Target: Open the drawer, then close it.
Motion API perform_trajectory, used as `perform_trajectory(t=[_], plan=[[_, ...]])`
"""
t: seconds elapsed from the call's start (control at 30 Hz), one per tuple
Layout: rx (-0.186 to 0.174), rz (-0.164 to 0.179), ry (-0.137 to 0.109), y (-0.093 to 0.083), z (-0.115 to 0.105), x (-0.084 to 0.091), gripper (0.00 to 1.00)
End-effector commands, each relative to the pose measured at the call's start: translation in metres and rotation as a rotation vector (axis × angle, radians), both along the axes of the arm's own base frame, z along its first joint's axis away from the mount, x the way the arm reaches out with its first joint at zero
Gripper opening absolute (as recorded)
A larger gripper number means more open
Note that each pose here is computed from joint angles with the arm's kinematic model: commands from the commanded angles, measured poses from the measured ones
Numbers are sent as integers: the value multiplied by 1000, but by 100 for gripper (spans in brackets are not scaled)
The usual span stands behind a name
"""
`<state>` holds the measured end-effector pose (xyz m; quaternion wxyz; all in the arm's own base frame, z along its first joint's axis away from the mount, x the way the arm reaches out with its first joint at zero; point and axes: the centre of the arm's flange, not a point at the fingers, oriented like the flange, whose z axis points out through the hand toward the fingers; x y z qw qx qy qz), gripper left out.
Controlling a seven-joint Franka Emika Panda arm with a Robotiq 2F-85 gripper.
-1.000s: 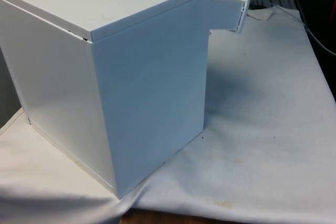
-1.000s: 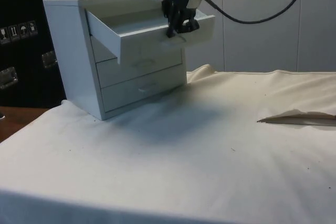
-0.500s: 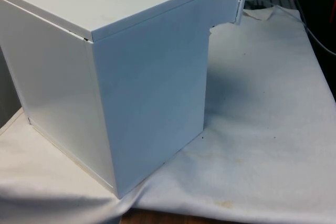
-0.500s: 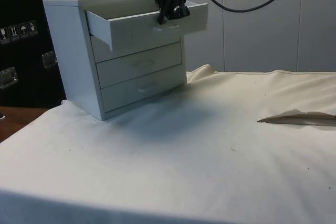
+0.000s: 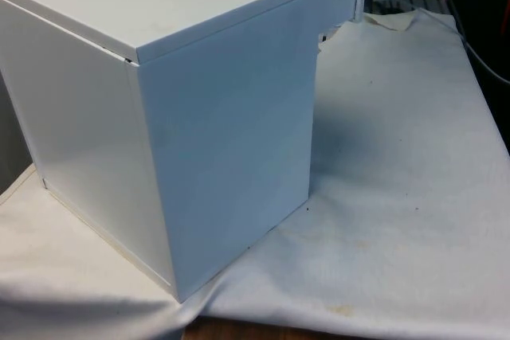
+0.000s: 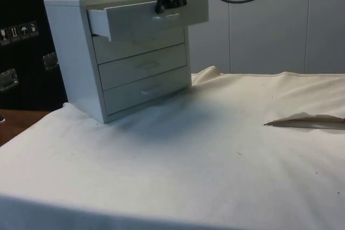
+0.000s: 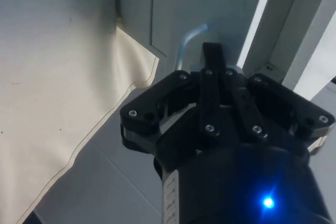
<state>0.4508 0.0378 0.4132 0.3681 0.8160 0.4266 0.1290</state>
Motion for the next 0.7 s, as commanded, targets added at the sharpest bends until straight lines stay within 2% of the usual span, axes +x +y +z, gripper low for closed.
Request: perform_trajectory(t=[0.0, 0.03, 0.07, 0.1, 0.33, 0.37, 0.4, 0.67], plan=[[1, 1, 0, -4, 2, 8, 0], [1, 1, -1, -6, 2, 9, 0], [1, -3, 0, -1, 0, 1, 0], [2, 0, -3, -8, 3, 10, 0], [12, -8, -7, -22, 2, 22, 0], [12, -12, -7, -19, 1, 16, 0], [13, -8, -8, -24, 2, 23, 0], [16, -16, -17, -38, 0, 40, 0]])
